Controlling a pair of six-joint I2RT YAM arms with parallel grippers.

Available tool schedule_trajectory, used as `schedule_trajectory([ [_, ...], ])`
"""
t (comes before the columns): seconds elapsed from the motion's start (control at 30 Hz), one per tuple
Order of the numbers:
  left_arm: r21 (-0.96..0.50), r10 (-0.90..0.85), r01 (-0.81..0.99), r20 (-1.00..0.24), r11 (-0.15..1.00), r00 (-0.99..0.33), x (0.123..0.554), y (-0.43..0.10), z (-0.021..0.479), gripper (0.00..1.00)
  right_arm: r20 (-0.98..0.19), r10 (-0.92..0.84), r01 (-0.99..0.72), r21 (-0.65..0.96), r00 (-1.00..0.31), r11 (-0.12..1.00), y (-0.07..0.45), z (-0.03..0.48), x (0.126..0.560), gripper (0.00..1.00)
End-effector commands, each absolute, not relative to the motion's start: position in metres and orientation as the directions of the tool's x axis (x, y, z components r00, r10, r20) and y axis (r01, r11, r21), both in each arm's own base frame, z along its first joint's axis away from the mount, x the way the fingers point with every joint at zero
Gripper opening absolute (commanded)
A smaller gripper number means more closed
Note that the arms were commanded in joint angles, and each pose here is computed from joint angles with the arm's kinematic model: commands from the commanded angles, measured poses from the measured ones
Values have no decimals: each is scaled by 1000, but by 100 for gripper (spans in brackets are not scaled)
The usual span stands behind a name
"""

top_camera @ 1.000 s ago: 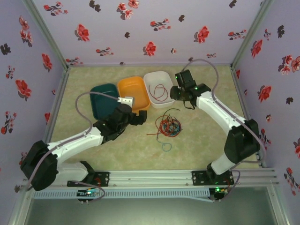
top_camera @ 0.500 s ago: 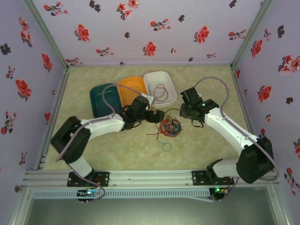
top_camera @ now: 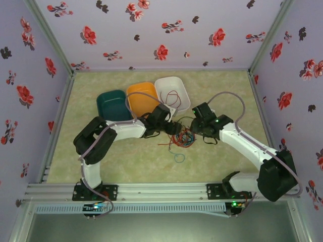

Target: Untangle the cables

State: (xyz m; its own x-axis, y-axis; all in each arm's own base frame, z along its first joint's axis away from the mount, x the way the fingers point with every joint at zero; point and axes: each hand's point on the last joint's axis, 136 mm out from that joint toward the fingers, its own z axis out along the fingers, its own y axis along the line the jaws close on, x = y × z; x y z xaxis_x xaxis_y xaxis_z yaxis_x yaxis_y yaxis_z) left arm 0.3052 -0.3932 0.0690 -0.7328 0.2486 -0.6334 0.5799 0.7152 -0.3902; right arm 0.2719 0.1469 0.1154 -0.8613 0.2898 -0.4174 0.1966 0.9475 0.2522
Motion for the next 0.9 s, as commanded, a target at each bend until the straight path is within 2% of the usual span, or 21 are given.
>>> schedule_trajectory([
  [0.0,-415,257,588,-619,695,-742,297,-396,65,47,-405,344,222,317,-847,922,161,115,272,44],
  [0.43,-453,286,610,-598,650,-749,268,-401,59,28,-330,416,262,422,-847,868,190,110,268,40],
  [0.87,-453,291,616,-600,644,-745,262,-400,57,26,-264,412,291,399,-872,870,201,82,263,35],
])
